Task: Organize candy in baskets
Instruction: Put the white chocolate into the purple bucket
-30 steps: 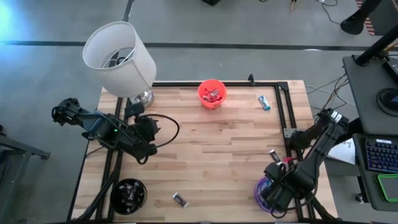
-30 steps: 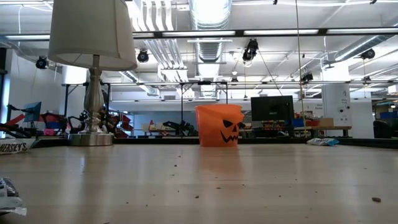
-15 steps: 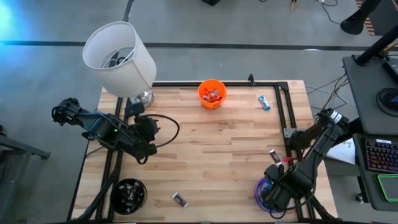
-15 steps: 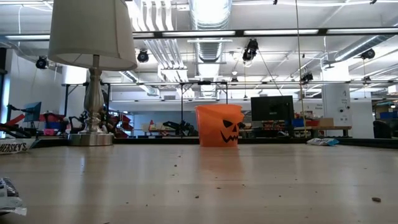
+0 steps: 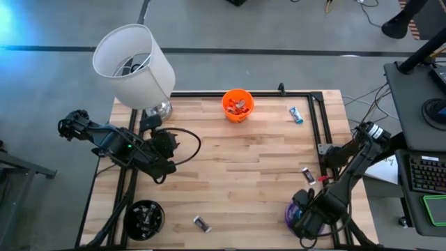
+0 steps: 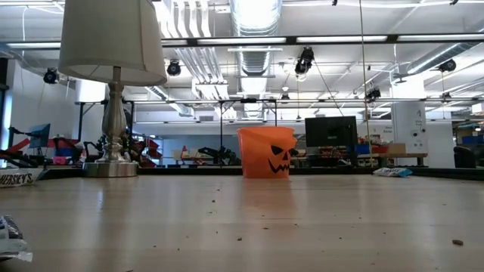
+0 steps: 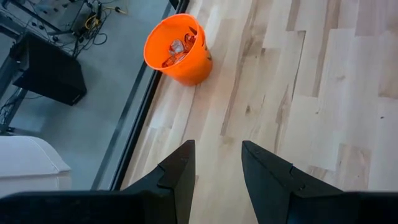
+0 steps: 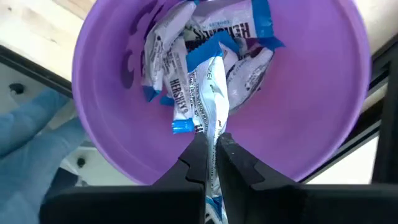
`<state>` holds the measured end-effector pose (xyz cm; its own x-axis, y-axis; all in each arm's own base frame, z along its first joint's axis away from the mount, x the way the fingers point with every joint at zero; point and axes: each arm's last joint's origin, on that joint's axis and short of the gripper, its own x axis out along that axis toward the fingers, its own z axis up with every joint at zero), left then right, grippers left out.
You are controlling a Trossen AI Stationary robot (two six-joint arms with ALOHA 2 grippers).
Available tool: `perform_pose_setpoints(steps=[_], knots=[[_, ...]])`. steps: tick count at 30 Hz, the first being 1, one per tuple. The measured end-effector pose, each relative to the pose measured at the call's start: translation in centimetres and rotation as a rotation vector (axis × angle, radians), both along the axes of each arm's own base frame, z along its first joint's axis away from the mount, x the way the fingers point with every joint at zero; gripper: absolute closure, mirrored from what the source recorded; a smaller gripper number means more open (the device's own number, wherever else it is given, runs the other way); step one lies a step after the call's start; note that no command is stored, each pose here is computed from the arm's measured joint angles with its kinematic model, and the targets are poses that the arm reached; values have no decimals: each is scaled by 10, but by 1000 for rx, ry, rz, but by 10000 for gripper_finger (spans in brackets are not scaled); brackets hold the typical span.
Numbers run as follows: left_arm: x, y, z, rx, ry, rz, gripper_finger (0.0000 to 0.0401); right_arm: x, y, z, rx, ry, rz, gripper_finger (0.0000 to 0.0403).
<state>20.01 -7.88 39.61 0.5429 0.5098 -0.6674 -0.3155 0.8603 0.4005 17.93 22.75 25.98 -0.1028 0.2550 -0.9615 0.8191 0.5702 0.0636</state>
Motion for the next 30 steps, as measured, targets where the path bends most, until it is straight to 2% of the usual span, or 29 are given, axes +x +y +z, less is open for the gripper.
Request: perform_pose_setpoints(steps=[9,17,30], knots=[[0,0,0,-17,-18,18,288,1,1,4,6,-13,2,390],[1,-1,0,-23,-28,20,288,4,0,4,-40,-100,29,390],[1,-1,0,-26,-30,23,288,3,-3,7,-27,-85,20,390]])
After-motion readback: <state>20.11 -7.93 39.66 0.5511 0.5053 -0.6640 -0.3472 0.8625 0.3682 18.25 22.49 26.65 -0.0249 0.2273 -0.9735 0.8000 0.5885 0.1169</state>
